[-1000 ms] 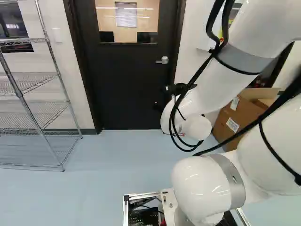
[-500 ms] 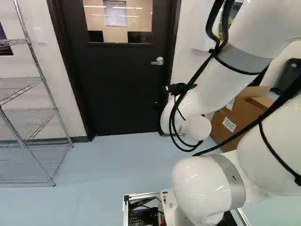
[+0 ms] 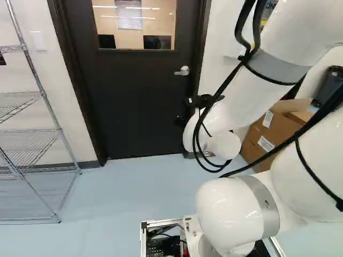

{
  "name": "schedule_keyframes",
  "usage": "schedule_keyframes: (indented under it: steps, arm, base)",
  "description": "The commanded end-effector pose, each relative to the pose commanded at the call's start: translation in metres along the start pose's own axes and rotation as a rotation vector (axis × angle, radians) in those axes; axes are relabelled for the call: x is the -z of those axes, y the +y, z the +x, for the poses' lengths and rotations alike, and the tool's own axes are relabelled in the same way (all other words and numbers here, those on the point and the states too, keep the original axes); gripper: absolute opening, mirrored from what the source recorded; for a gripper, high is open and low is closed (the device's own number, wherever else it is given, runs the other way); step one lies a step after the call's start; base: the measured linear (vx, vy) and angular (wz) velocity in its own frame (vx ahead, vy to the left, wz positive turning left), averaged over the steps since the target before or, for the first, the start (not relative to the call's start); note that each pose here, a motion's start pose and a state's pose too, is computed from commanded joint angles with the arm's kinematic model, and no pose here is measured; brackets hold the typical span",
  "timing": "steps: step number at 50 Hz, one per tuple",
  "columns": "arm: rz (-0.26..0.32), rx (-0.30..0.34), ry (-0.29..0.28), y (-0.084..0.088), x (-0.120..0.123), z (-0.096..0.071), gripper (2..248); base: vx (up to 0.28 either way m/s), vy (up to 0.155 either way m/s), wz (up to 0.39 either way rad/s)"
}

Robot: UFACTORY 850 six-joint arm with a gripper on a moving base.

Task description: Open the door and move inside

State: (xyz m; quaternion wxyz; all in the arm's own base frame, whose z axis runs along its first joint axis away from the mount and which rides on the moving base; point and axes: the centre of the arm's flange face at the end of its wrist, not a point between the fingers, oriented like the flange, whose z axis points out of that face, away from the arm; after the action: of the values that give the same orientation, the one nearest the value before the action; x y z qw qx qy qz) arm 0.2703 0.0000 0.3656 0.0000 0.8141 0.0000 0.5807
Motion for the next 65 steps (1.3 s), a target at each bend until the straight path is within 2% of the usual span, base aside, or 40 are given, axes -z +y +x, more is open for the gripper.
schedule_keyframes:
  steps: [65]
  arm:
    - [0.0, 0.0, 0.0, 0.0, 0.0, 0.0, 247]
  base:
    - [0.112, 0.042, -0.012]
